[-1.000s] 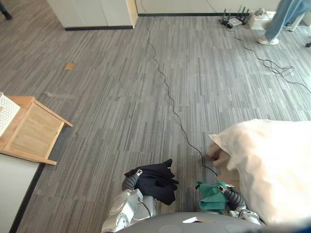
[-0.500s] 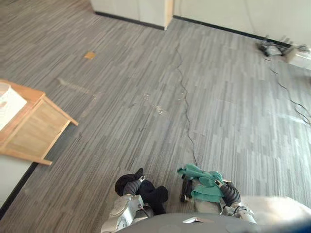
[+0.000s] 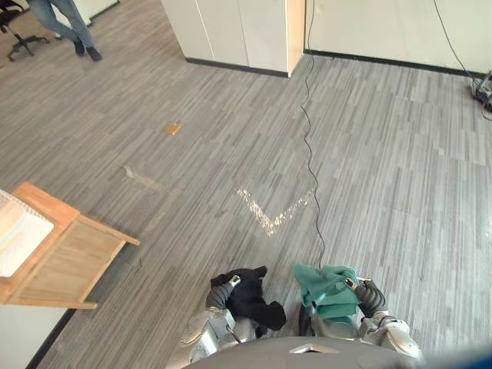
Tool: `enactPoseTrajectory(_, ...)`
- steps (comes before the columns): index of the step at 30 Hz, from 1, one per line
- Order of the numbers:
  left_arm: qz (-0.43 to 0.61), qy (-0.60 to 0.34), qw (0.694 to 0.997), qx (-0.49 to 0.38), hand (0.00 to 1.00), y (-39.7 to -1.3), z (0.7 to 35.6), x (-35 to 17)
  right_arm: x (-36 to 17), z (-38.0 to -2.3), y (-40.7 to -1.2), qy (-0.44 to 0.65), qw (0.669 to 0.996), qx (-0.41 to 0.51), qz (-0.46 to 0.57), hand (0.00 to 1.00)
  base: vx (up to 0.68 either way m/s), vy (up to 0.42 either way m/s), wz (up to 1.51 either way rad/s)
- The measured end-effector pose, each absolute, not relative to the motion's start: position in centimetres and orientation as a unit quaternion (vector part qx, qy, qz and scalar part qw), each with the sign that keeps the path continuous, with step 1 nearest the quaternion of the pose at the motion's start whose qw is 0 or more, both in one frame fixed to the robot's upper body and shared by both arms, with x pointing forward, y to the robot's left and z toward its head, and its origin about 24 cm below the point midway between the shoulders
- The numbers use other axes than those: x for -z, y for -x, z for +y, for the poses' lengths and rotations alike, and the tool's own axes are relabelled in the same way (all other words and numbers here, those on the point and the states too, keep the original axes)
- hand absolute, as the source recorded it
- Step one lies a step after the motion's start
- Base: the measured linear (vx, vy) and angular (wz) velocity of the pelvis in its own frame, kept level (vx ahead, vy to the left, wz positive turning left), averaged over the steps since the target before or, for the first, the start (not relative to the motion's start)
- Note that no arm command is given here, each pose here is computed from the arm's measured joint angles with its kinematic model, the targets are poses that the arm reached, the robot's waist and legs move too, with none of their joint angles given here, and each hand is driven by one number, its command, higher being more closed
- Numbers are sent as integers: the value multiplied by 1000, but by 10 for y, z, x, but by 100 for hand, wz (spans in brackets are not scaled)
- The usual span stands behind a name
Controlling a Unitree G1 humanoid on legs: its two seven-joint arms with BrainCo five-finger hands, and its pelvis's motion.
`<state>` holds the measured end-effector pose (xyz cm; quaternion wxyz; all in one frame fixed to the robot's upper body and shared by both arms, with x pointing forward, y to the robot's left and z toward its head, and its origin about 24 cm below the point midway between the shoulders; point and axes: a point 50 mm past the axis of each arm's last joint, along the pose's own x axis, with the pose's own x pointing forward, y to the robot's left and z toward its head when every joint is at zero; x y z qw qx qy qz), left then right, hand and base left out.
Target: Tidy the bed and pick cloth on bed and put in laundry
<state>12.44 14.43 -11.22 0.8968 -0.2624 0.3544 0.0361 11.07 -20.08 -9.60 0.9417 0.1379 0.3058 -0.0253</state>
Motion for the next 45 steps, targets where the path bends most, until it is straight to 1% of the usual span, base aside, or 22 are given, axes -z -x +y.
enactPoseTrajectory(6,354,286,888,-71,100,-126,145,110,89,-208,-105,-120,947,3,298,100,499,-106,33)
enactPoseTrajectory(9,352,257,895,-99,100,-126,163,110,93,-192,-110,-143,943,-4,302,100,543,-23,48)
enactPoseTrajectory(11,353,235,900,-103,100,-127,169,110,95,-185,-110,-148,940,-14,306,100,581,-87,131)
enactPoseTrajectory(14,363,232,896,-112,100,-121,168,115,96,-183,-105,-147,939,-18,311,100,645,-182,140)
enactPoseTrajectory(19,373,235,891,-113,100,-119,166,118,96,-182,-108,-146,941,-21,304,100,516,-342,127)
enactPoseTrajectory(21,379,230,888,-118,100,-117,170,120,97,-182,-107,-147,940,-28,307,100,544,-556,137)
enactPoseTrajectory(22,396,230,880,-122,100,-108,169,124,99,-183,-101,-146,937,-33,317,100,509,-555,139)
enactPoseTrajectory(24,418,240,868,-120,100,-96,160,130,98,-191,-101,-137,938,-32,316,100,490,-510,94)
enactPoseTrajectory(27,409,247,871,-115,100,-92,158,130,86,-194,-118,-136,950,-27,281,100,414,-508,68)
enactPoseTrajectory(30,377,260,882,-108,100,-96,154,124,80,-199,-121,-137,955,-14,264,100,355,-370,49)
enactPoseTrajectory(32,351,257,895,-102,100,-99,154,117,80,-204,-118,-135,955,5,262,100,352,-225,27)
enactPoseTrajectory(35,299,234,921,-83,100,-110,148,96,74,-213,-118,-132,962,31,237,100,339,-147,32)
enactPoseTrajectory(36,275,244,926,-85,100,-115,146,86,73,-218,-113,-133,964,46,227,100,281,-36,60)
enactPoseTrajectory(38,246,255,931,-92,100,-122,145,74,65,-222,-109,-131,968,59,208,100,415,5,100)
enactPoseTrajectory(41,184,283,936,-100,100,-136,151,51,44,-227,-113,-123,980,64,143,100,430,75,83)
enactPoseTrajectory(45,139,290,938,-126,100,-145,164,40,26,-222,-136,-141,985,55,80,100,454,165,33)
